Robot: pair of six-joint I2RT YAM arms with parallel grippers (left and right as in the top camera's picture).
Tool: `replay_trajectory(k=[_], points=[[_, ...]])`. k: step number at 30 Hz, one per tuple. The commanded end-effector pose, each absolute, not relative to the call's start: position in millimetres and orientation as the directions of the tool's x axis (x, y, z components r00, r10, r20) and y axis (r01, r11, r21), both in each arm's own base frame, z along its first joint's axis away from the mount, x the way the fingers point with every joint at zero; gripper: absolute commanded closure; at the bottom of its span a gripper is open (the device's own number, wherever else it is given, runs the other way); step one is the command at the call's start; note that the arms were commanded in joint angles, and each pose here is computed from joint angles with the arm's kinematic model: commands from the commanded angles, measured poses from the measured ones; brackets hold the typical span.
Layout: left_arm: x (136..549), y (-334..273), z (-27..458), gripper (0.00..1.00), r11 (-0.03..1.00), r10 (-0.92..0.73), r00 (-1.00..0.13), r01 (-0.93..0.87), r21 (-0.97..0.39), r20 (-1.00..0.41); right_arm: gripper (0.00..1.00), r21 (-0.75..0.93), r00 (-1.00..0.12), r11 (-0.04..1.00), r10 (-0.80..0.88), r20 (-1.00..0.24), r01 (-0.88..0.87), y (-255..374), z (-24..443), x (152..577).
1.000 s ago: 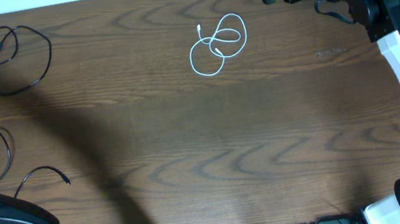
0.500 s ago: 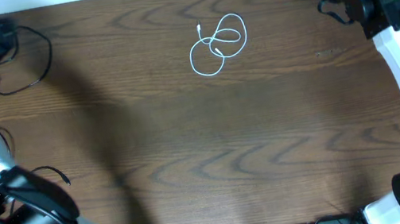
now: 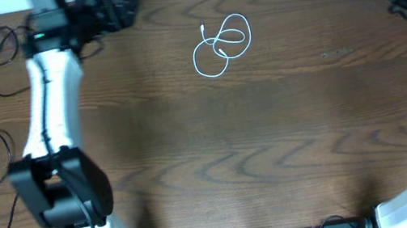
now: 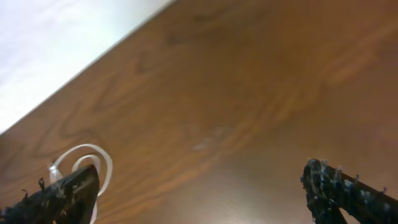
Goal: Untangle cables
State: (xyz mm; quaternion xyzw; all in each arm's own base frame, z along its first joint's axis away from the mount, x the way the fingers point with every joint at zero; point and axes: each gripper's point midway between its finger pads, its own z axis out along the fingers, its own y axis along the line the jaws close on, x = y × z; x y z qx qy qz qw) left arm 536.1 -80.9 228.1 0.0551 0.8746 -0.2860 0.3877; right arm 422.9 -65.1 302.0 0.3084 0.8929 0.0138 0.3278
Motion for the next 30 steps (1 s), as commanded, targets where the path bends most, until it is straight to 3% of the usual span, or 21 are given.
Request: replay_trajectory(k=[1, 14, 24, 28, 30], points=[[536.1, -115.0, 188.0, 0.21, 0.828, -0.047, -0.736, 0.350, -0.438, -0.675, 0.01, 0.209, -0.581, 0.777, 0.593, -0.557, 0.593, -81.2, 298.7, 411.9], [526.9, -220.8, 109.6, 0.21, 0.766, 0.214, -0.709, 0.549, -0.335, -0.672, 0.01, 0.201, -0.586, 0.773, 0.599, -0.547, 0.602, -83.6, 296.5, 408.1], [527.1, -259.9, 44.9, 0.21, 0.757, 0.281, -0.704, 0.580, -0.300, -0.652, 0.01, 0.202, -0.586, 0.773, 0.599, -0.547, 0.602, -83.5, 296.5, 408.2], [533.2, -249.6, 29.3, 0.21, 0.810, 0.292, -0.714, 0.539, -0.233, -0.636, 0.01, 0.202, -0.585, 0.773, 0.599, -0.547, 0.602, -83.5, 296.5, 408.2], [534.3, -248.3, 29.1, 0.35, 0.814, 0.291, -0.714, 0.535, -0.227, -0.637, 0.01, 0.202, -0.586, 0.773, 0.599, -0.547, 0.602, -83.5, 296.5, 408.2]])
